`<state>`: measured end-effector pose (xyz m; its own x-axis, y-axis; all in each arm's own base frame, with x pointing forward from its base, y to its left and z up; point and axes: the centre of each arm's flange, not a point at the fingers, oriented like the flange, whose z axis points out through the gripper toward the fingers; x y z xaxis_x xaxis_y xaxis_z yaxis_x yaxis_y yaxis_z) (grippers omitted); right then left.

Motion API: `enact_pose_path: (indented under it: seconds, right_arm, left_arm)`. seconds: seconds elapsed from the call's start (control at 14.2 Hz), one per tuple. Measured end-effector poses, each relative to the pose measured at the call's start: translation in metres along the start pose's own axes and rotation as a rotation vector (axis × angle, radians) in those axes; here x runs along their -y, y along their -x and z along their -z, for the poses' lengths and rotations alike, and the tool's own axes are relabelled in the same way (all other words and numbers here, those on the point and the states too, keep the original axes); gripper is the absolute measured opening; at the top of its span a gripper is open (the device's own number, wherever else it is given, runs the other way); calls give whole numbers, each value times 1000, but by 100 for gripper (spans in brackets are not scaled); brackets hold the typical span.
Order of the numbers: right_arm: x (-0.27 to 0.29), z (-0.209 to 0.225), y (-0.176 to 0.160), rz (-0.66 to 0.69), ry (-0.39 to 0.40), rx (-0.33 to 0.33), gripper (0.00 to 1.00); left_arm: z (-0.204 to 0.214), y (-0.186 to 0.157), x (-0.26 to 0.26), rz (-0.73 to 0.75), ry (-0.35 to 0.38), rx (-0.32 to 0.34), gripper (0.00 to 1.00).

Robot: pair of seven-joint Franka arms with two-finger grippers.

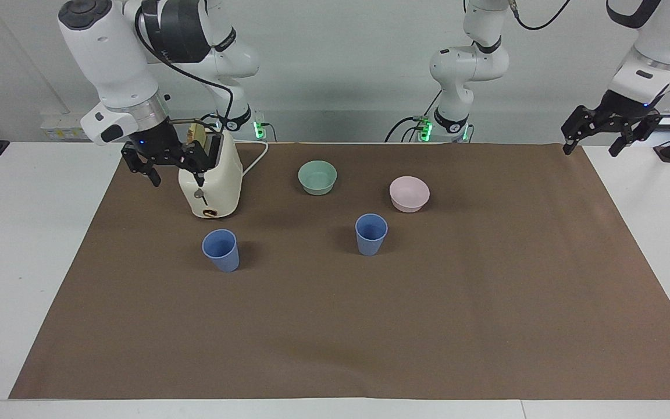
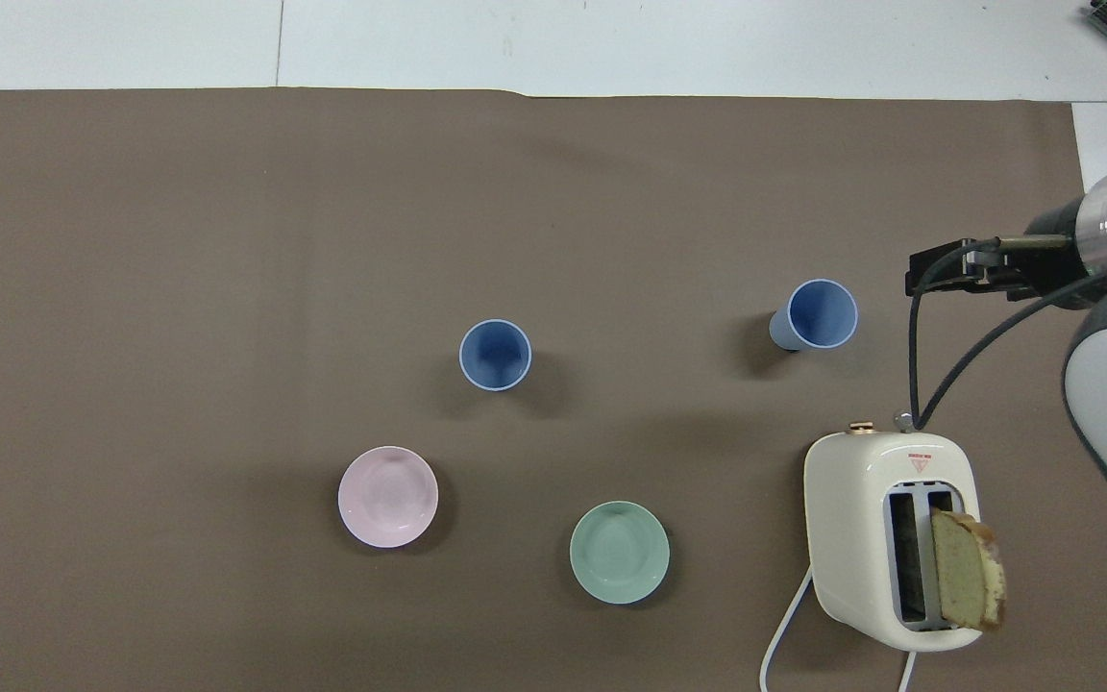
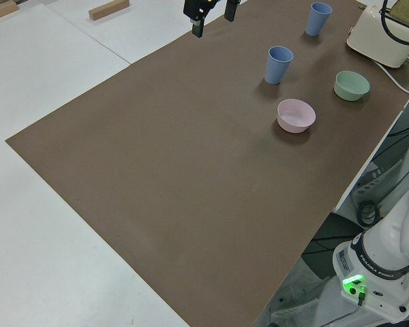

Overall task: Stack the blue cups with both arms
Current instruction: 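Reach the right gripper to the blue cup near the toaster and grasp it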

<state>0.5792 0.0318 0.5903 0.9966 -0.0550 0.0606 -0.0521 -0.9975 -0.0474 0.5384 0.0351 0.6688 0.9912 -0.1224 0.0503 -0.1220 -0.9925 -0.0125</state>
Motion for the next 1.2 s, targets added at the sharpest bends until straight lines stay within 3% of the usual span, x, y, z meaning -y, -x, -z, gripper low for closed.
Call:
enact_pose_path:
  seconds: [0.63, 1.2]
  right_arm:
    - [0, -12, -3, -1, -1, -13, 100]
    - [11, -126, -40, 12, -6, -18, 100]
  left_arm:
    - [-6, 3, 13, 34, 67, 42, 100]
    - [-5, 4, 11, 32, 68, 49, 100]
